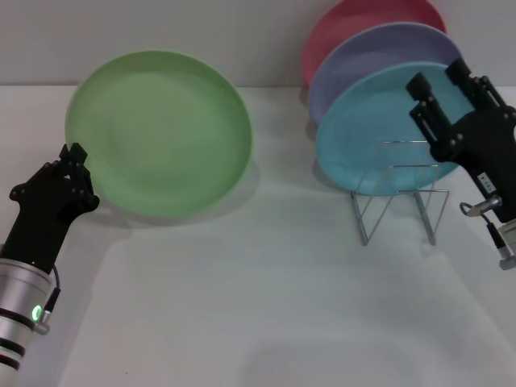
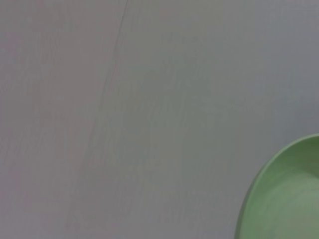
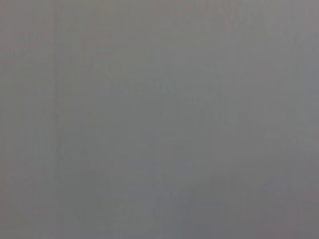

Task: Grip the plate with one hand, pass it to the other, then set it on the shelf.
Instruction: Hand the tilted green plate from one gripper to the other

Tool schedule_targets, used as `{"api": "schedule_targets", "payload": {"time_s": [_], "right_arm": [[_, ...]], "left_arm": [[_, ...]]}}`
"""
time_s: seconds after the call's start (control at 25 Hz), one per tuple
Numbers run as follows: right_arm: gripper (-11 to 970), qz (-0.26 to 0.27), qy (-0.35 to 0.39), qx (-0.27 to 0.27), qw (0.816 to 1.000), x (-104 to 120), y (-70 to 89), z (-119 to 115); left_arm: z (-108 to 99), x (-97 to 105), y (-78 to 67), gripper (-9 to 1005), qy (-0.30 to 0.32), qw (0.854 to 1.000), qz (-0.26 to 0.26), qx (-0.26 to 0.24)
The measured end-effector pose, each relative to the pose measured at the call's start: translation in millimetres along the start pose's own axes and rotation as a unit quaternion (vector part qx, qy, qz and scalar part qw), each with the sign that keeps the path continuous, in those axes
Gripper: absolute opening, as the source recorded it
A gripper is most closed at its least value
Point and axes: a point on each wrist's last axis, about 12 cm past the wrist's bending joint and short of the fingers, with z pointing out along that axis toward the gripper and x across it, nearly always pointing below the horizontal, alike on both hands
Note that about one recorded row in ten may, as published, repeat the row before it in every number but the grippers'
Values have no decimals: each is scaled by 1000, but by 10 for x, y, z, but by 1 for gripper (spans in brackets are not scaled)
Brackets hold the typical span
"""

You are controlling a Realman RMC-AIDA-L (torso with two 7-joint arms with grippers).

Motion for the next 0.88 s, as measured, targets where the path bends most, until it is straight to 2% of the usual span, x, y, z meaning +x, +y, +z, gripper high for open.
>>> {"api": "schedule_targets", "payload": {"time_s": [0.4, 0.52, 0.88], "right_arm": [[608, 14, 37, -51, 998, 99, 163, 110], [608, 25, 53, -71, 996, 141, 254, 145], [607, 39, 88, -97, 991, 234, 389, 201]], "left_arm": [[-109, 19, -185, 42, -18, 1000, 11, -21], [-113, 24, -235, 43, -19, 999, 19, -24], [-128, 13, -371, 44, -34, 998, 34, -34]]}}
